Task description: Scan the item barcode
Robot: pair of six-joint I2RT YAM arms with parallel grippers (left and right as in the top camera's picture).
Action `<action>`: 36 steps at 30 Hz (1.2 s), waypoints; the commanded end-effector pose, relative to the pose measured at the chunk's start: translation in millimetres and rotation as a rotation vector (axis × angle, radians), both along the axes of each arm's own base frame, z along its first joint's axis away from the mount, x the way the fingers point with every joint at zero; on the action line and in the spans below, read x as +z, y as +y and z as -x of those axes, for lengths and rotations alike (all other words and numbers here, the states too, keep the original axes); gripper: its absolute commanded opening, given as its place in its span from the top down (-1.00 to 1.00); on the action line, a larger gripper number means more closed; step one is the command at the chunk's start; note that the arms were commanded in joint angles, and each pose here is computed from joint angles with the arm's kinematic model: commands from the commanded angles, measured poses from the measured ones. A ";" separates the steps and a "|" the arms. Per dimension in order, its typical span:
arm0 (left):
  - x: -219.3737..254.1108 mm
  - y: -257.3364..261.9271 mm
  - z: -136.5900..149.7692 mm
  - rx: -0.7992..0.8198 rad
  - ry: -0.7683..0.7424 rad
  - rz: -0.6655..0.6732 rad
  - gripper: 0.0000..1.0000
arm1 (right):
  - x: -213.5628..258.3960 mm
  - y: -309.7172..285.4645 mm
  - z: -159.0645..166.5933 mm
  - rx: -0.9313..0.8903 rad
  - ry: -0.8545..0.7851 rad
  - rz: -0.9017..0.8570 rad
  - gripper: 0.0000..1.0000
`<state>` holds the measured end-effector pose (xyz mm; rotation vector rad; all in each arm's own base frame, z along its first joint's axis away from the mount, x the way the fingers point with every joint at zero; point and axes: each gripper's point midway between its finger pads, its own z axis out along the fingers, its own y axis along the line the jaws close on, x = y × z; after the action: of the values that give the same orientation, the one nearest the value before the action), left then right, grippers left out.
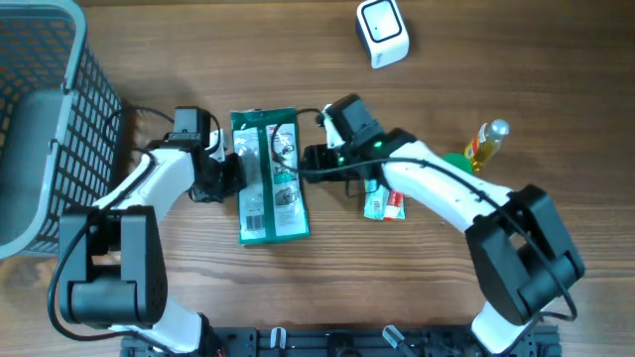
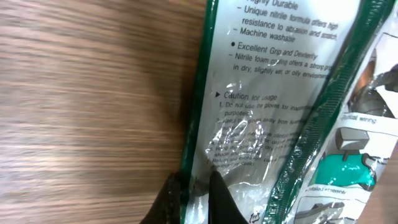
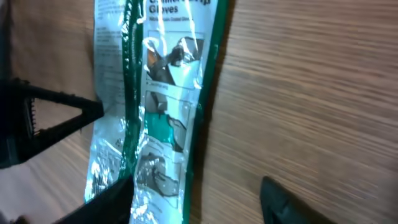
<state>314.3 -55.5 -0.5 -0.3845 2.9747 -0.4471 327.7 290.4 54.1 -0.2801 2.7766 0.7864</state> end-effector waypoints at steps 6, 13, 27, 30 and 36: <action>-8.3 -12.3 3.1 -0.053 0.014 0.021 0.92 | -21.1 -9.0 9.8 0.048 0.108 -0.037 -0.38; -8.4 -11.7 2.4 -0.052 0.012 0.017 0.92 | -48.9 -7.8 8.0 0.040 0.142 -0.022 -0.39; -8.5 -11.7 2.4 -0.052 0.011 0.017 0.92 | -82.2 -1.9 15.1 0.020 0.219 -0.019 -0.40; -8.5 -11.7 2.4 -0.052 0.011 0.017 0.92 | -81.6 -0.8 13.5 0.020 0.212 -0.024 -0.41; -8.5 -11.7 2.3 -0.052 0.011 0.017 0.92 | -83.2 0.1 16.8 0.009 0.238 -0.030 -0.46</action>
<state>315.8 -64.9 0.0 -0.3456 2.9695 -0.4796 330.2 301.4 14.4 -0.2586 2.8477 1.0091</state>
